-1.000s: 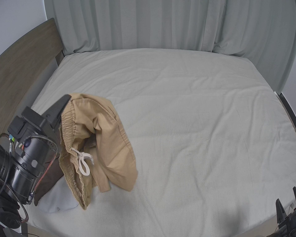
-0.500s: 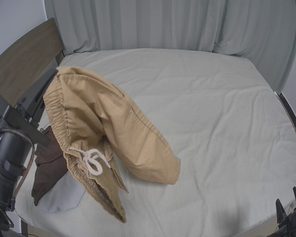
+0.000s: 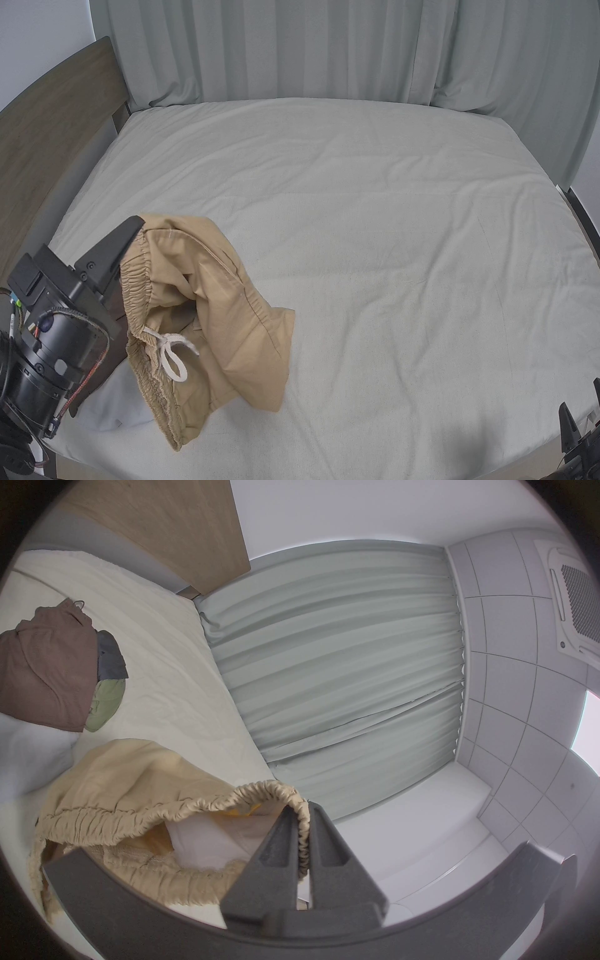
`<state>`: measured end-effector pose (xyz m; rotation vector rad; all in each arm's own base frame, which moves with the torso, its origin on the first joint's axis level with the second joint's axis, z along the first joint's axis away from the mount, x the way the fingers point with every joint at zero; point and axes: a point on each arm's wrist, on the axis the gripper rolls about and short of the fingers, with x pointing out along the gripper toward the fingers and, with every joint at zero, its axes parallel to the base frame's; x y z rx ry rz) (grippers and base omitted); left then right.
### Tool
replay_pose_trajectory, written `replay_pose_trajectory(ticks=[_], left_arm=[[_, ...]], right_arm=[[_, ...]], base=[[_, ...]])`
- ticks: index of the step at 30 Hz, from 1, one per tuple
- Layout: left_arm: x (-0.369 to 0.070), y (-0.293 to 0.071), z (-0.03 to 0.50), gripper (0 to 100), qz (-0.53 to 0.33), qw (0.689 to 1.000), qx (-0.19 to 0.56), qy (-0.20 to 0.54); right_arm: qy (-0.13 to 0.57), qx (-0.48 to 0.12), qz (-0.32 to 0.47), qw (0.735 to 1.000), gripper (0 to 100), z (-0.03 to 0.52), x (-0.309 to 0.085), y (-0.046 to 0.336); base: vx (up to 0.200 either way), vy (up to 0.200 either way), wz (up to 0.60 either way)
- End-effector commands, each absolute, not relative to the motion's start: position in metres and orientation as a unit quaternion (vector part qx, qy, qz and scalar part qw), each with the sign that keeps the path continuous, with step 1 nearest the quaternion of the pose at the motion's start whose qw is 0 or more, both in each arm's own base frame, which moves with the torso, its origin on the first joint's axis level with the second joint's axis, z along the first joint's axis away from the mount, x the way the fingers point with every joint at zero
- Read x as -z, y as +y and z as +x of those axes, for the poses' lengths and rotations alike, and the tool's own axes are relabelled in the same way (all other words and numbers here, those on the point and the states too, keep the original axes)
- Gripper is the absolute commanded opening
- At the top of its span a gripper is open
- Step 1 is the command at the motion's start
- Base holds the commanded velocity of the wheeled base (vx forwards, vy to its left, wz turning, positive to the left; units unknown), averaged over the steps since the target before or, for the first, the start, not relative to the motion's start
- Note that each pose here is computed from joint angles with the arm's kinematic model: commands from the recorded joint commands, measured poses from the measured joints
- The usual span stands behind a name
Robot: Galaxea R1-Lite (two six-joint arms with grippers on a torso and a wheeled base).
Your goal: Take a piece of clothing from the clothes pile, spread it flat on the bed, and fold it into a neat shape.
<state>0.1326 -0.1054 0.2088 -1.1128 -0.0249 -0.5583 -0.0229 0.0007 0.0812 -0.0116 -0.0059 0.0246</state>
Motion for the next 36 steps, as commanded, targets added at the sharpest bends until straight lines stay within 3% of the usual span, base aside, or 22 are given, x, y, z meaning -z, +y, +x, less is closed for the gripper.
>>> replay_pose_trajectory(ticks=[1,7,11,14,19,24,25,27,32,34,36], left_arm=[[-0.197,-0.112,0.141,0,-0.511,0.823,0.247,0.013],[-0.163,-0.151,0.155,0,-0.465,0.835,0.273,0.110],[-0.158,-0.186,0.161,0,-0.458,0.824,0.309,0.126],[-0.156,-0.232,0.157,0,-0.458,0.797,0.368,0.139],[-0.154,-0.278,0.157,0,-0.455,0.768,0.427,0.144],[-0.158,-0.317,0.132,0,-0.443,0.709,0.525,0.159],[-0.170,-0.325,0.126,0,-0.454,0.684,0.555,0.136],[-0.179,-0.328,0.124,0,-0.462,0.672,0.567,0.121],[-0.248,-0.323,0.135,0,-0.522,0.618,0.588,0.024],[-0.257,-0.313,0.142,0,-0.538,0.612,0.579,0.017],[-0.245,-0.306,0.158,0,-0.531,0.639,0.555,0.026]], right_arm=[[-0.002,-0.012,-0.006,1.000,100,-0.023,-0.076,0.001],[-0.001,-0.012,-0.006,1.000,100,-0.023,-0.076,0.001],[-0.001,-0.012,-0.006,1.000,100,-0.023,-0.076,0.001],[-0.001,-0.012,-0.007,1.000,100,-0.023,-0.076,0.001],[-0.001,-0.012,-0.007,1.000,100,-0.023,-0.076,0.001],[-0.002,-0.011,-0.008,1.000,100,-0.023,-0.076,0.001],[-0.002,-0.012,-0.009,1.000,100,-0.023,-0.076,0.001],[-0.002,-0.012,-0.009,1.000,100,-0.023,-0.076,0.001],[-0.002,-0.012,-0.008,1.000,100,-0.023,-0.076,0.001],[-0.002,-0.012,-0.008,1.000,100,-0.023,-0.076,0.001],[-0.002,-0.012,-0.008,1.000,100,-0.023,-0.076,0.001]], base=[[0.000,0.000,0.00],[0.000,0.000,0.00],[0.000,0.000,0.00],[0.000,0.000,0.00],[0.000,0.000,0.00],[0.000,0.000,0.00],[0.000,0.000,0.00],[0.000,0.000,0.00],[0.000,0.000,0.00],[0.000,0.000,0.00],[0.000,0.000,0.00]])
